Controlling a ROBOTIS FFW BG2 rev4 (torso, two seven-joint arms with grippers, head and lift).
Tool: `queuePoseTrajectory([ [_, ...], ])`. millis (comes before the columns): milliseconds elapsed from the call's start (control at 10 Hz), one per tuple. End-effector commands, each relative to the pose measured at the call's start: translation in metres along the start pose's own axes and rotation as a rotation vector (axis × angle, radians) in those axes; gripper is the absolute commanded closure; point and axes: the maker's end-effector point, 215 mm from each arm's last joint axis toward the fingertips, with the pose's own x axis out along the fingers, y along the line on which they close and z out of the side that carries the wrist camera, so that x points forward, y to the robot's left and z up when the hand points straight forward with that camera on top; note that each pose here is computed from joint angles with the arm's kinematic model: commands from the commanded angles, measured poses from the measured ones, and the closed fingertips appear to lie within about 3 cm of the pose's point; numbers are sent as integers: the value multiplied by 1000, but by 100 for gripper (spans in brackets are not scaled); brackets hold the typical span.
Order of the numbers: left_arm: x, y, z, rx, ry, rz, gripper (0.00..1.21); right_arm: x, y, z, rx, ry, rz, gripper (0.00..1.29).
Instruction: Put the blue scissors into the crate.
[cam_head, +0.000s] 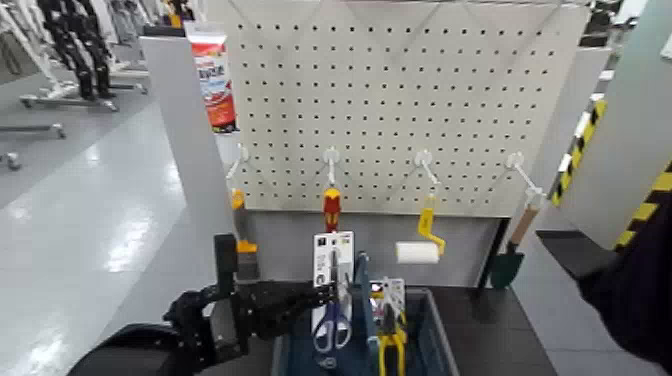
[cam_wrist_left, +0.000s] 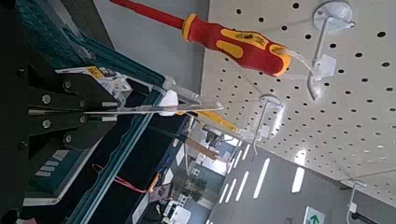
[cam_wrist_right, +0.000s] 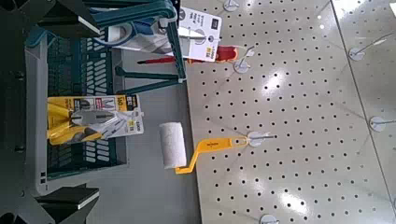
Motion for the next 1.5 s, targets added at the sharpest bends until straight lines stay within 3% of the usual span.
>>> queuePoseTrajectory([
  [100,1,1,-17,-14,35,3,103,0,1,0,1,-1,1,11],
  [200,2,1,-18,-16,39,4,58,0,0,0,0,0,0,11],
  [300,0,3,-16,0,42,11,0,0,1,0,1,-1,1,11],
  [1000,-3,10,-4,75,11,55,0,-2,-3,0,8,-3,-11,11],
  [1300,-40,33,0,256,-35,321,0,-2,-5,1,9,-7,-21,11],
  [1500,-70,37,-12,280,-117,478,0,-3,-6,1,9,-5,-25,11],
])
